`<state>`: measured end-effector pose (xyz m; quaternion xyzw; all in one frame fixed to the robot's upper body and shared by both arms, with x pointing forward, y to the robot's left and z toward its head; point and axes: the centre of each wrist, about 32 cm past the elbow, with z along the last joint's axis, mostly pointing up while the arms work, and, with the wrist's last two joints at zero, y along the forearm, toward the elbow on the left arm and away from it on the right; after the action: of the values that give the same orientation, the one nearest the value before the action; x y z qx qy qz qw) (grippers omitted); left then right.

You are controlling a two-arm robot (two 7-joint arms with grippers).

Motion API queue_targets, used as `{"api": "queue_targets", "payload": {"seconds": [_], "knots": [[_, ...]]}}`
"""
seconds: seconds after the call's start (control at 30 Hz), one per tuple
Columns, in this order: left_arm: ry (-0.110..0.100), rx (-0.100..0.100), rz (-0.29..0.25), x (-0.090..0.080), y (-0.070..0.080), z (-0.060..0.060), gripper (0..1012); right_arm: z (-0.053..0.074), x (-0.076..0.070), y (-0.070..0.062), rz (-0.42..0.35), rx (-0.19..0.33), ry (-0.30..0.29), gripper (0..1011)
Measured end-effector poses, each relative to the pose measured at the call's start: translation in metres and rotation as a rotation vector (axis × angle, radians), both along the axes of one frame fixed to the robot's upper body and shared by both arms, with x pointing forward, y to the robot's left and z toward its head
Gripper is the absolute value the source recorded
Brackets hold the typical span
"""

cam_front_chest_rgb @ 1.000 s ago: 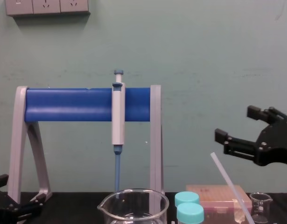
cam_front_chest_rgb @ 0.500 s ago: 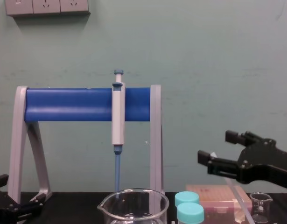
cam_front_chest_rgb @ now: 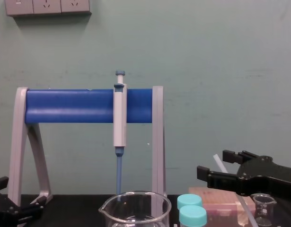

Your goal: Pick up the stirring rod with one hand, then place it down.

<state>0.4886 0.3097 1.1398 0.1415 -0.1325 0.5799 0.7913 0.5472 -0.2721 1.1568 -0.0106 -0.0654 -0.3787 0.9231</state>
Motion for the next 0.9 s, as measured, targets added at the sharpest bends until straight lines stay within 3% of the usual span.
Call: {"api": "queue_targets", "payload": {"seconds": [0.43,0.9], "knots": [[0.0,0.0,0.0,0.0,0.0,0.0,1000,-0.0041,-0.0014,-0.0015,-0.003,-0.003,0.056,1002],[0.0,0.0,0.0,0.0,0.0,0.0,1000,-0.0042,-0.0023,-0.0006,-0.002,-0.007,0.062,1002]]}}
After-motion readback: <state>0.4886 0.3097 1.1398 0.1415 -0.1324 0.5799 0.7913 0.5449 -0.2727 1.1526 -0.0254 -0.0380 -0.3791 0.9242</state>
